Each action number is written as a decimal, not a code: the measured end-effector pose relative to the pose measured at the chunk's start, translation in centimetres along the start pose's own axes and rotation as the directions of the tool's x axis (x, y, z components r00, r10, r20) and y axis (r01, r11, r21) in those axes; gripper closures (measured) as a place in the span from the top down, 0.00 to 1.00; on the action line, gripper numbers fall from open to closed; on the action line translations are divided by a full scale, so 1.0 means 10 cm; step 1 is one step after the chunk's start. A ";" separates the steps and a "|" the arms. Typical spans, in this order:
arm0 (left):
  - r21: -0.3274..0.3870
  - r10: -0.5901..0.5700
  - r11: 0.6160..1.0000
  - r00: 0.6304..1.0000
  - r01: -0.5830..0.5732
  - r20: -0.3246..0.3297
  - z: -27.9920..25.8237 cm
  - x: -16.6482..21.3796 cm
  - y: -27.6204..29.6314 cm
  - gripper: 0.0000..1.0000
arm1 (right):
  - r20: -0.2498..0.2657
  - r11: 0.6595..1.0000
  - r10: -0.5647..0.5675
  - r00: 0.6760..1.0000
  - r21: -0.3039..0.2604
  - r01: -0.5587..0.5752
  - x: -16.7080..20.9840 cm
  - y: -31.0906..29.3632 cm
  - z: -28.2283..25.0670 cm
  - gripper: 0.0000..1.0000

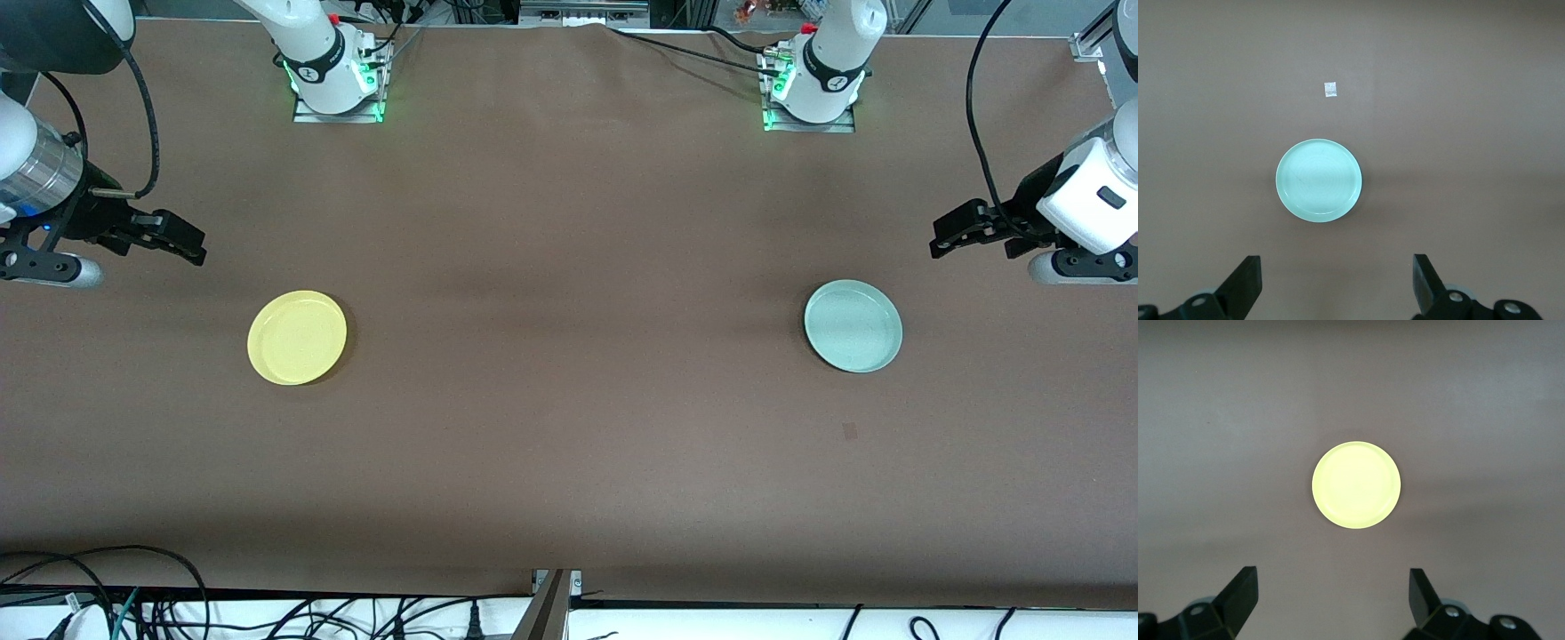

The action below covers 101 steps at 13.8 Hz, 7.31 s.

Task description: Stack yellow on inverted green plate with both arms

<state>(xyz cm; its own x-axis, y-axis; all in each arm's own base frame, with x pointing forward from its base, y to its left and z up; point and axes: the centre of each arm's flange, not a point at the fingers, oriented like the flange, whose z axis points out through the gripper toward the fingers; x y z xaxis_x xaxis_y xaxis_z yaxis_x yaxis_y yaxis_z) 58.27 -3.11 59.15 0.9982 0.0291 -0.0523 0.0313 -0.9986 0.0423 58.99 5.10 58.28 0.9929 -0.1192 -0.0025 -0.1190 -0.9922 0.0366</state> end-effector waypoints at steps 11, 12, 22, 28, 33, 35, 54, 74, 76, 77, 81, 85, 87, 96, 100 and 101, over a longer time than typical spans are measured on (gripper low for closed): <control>0.060 -0.032 0.998 0.996 0.027 0.081 0.47 0.25 -0.32 1.00 | 0.000 1.000 0.000 1.000 0.000 0.000 0.00 0.00 0.00 1.00; 0.082 -0.030 0.996 0.995 0.022 0.098 0.63 0.33 -0.37 1.00 | 0.000 1.000 0.000 1.000 0.000 0.000 0.00 0.00 0.00 1.00; 0.095 0.053 0.994 0.994 -0.062 0.094 2.67 0.75 -1.29 1.00 | -0.001 1.000 0.000 1.000 0.000 0.000 0.00 0.00 0.00 1.00; 0.092 0.082 0.992 0.996 -0.085 0.041 3.33 0.49 -1.40 1.00 | -0.001 1.000 0.000 1.000 0.000 0.000 0.00 0.00 0.00 1.00; 0.050 0.065 0.996 0.996 -0.069 0.063 3.81 0.33 -1.69 1.00 | -0.001 1.000 0.000 1.000 0.000 0.000 0.00 0.00 0.00 1.00; 0.031 0.058 0.998 0.996 -0.060 0.069 3.91 0.28 -1.66 1.00 | -0.001 1.000 0.000 1.000 0.000 0.000 0.00 0.00 0.00 1.00; -0.013 0.159 0.987 0.981 -0.159 0.110 3.23 0.40 -0.82 0.03 | -0.001 1.000 0.001 1.000 0.000 -0.001 0.00 0.00 0.00 1.00; 0.995 0.272 0.093 0.962 -0.033 0.006 3.64 -0.83 3.72 0.03 | -0.001 1.000 0.002 1.000 0.000 -0.002 0.00 0.00 0.00 1.00; 0.997 0.292 0.075 0.956 -0.005 -0.018 3.62 -0.85 3.84 0.03 | -0.001 1.000 0.002 1.000 0.000 -0.002 0.00 0.00 0.00 1.00; 0.997 0.302 0.079 0.953 0.004 -0.028 3.61 -0.88 3.93 0.03 | -0.001 1.000 0.002 1.000 0.000 -0.002 0.00 0.00 0.00 1.00; 0.998 0.425 0.038 0.903 0.046 -0.058 3.71 -1.19 4.39 0.03 | -0.001 1.000 0.002 1.000 0.000 -0.002 0.00 0.00 0.00 1.00; 0.998 0.519 0.030 0.853 0.051 -0.059 3.80 -1.58 4.77 0.03 | -0.001 1.000 0.002 1.000 0.000 -0.002 0.00 0.00 0.00 1.00; 0.998 0.570 0.058 0.819 0.032 -0.060 3.85 -1.72 4.93 0.03 | -0.001 1.000 0.002 1.000 0.000 -0.002 0.00 0.00 0.00 1.00; 0.994 0.680 0.100 0.732 -0.050 -0.032 4.24 -1.82 5.15 0.03 | -0.001 1.000 0.002 1.000 0.000 -0.002 0.00 0.00 0.00 1.00; 0.992 0.698 0.114 0.716 -0.061 -0.036 4.26 -1.82 5.20 0.15 | -0.001 1.000 0.002 1.000 0.000 -0.002 0.00 0.00 0.00 1.00; 0.991 0.702 0.119 0.711 -0.065 -0.038 4.26 -1.83 5.22 0.26 | -0.001 1.000 0.002 1.000 0.000 -0.002 0.00 0.00 0.00 1.00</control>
<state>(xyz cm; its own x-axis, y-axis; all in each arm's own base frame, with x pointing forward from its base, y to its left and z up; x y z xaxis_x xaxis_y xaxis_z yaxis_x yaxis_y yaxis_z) 39.49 -57.64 19.82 0.7334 -0.6792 0.0303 -0.1114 -0.1641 -0.9801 59.00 5.10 58.31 0.9926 -0.1211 -0.0013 -0.1210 -0.9920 0.0368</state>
